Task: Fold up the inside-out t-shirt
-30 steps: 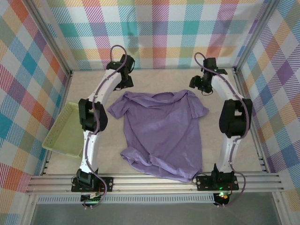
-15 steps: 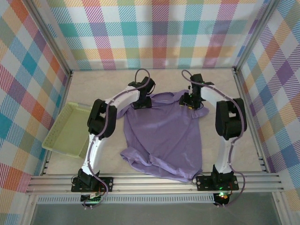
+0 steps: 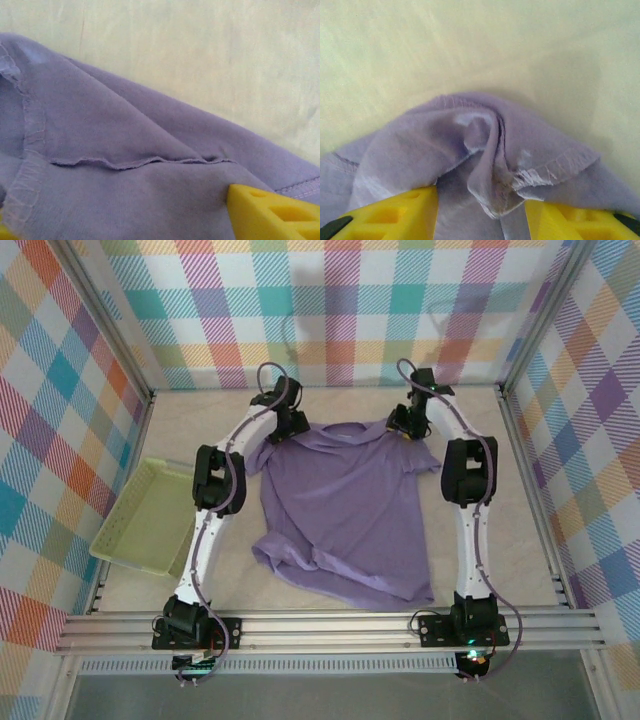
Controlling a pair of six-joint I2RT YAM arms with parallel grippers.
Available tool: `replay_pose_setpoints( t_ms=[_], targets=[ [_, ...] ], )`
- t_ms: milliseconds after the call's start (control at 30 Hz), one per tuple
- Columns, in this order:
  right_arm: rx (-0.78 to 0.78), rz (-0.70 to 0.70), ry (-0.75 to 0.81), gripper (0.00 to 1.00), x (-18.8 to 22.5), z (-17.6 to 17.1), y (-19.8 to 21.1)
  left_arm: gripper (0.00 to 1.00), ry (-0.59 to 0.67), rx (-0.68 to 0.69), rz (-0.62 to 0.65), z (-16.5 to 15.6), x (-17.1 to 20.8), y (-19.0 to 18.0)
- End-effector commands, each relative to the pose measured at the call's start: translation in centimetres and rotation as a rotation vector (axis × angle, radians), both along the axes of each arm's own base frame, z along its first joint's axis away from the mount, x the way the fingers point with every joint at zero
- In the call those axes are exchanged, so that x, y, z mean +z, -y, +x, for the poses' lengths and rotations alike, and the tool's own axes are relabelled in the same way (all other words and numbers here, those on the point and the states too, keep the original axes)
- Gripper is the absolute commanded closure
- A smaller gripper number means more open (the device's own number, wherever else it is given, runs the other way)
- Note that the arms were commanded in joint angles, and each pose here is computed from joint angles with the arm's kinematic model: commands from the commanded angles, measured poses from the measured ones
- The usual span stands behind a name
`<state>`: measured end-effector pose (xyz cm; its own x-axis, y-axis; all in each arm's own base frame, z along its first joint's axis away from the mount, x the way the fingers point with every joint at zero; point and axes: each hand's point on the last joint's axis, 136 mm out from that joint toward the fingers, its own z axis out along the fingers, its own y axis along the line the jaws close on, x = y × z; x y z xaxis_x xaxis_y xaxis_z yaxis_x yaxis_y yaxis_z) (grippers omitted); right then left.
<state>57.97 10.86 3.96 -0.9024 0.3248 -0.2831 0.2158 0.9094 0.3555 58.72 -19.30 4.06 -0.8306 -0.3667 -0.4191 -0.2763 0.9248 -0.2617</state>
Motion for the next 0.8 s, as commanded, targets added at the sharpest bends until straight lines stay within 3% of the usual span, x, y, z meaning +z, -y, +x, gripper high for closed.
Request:
replay_pose_setpoints(
  t_ms=[0,167,333,500,767],
  targets=[
    [-0.010,0.011,-0.049,0.50,-0.5,0.5,0.1,0.22,-0.044,-0.043,-0.018,0.3,-1.0,1.0],
    [-0.002,0.056,0.079,0.49,3.8,3.1,0.8,0.15,0.011,-0.036,-0.045,1.4,2.6,0.3],
    [0.048,0.052,0.149,0.41,9.8,0.7,0.6,0.07,0.014,-0.065,0.047,-1.8,8.1,-0.9],
    [0.059,0.070,0.223,0.24,13.8,-5.0,0.0,0.00,0.019,-0.059,0.059,-7.4,10.8,-2.7],
    [0.083,0.101,0.194,0.20,12.7,-15.5,-1.6,0.00,-0.045,-0.014,0.123,-16.1,8.9,-7.5]
  ],
)
